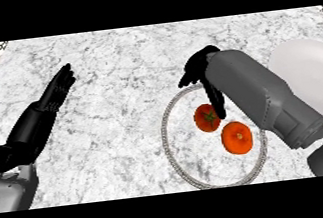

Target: Pick the tomato from the placemat and place it in the plate

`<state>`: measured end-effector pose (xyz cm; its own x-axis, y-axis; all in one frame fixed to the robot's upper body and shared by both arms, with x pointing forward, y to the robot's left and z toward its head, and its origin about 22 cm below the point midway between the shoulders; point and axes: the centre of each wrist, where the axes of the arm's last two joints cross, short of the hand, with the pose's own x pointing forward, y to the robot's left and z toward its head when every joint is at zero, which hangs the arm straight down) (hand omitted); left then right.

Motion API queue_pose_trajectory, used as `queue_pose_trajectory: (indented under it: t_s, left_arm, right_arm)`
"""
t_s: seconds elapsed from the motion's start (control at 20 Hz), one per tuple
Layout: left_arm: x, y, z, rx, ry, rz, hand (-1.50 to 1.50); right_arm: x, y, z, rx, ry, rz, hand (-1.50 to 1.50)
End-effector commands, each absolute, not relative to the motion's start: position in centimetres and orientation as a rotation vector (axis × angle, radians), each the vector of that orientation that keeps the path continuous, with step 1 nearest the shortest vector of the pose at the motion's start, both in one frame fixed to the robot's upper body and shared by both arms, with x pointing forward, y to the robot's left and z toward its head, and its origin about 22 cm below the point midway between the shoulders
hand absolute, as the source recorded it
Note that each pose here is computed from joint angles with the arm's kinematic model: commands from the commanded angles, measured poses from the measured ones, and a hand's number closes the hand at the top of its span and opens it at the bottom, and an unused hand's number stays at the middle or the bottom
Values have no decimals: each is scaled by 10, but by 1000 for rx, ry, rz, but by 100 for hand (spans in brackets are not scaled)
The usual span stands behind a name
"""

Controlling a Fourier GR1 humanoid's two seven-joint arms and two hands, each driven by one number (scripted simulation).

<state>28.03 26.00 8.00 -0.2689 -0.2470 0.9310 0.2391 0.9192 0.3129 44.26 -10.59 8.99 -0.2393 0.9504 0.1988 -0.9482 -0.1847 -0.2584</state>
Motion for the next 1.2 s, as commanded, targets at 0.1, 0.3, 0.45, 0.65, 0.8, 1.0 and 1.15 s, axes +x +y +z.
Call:
queue_pose_trajectory:
  t_s: [0.1, 0.3, 0.45, 0.65, 0.8, 1.0, 1.15]
  left_arm:
    - [263, 259, 75, 44, -1793, -458, 0]
    - [278, 253, 62, 6, -1779, -450, 0]
    - [273, 270, 84, 29, -1774, -459, 0]
    - [272, 263, 81, 2, -1780, -459, 0]
    - [275, 267, 80, 22, -1756, -457, 0]
    - [273, 258, 88, 19, -1760, -466, 0]
    - [273, 266, 75, 18, -1771, -461, 0]
  right_arm:
    - [429, -121, 54, 19, -283, 1812, -150]
    - [419, -90, 47, 57, -291, 1844, -150]
    - [420, -119, 43, 67, -240, 1859, -150]
    - [409, -100, 24, 67, -215, 1883, -150]
    - [401, -108, 19, 41, -241, 1900, -150]
    - [399, -110, 20, 114, -200, 1948, 150]
    - [390, -97, 25, 107, -372, 1994, 150]
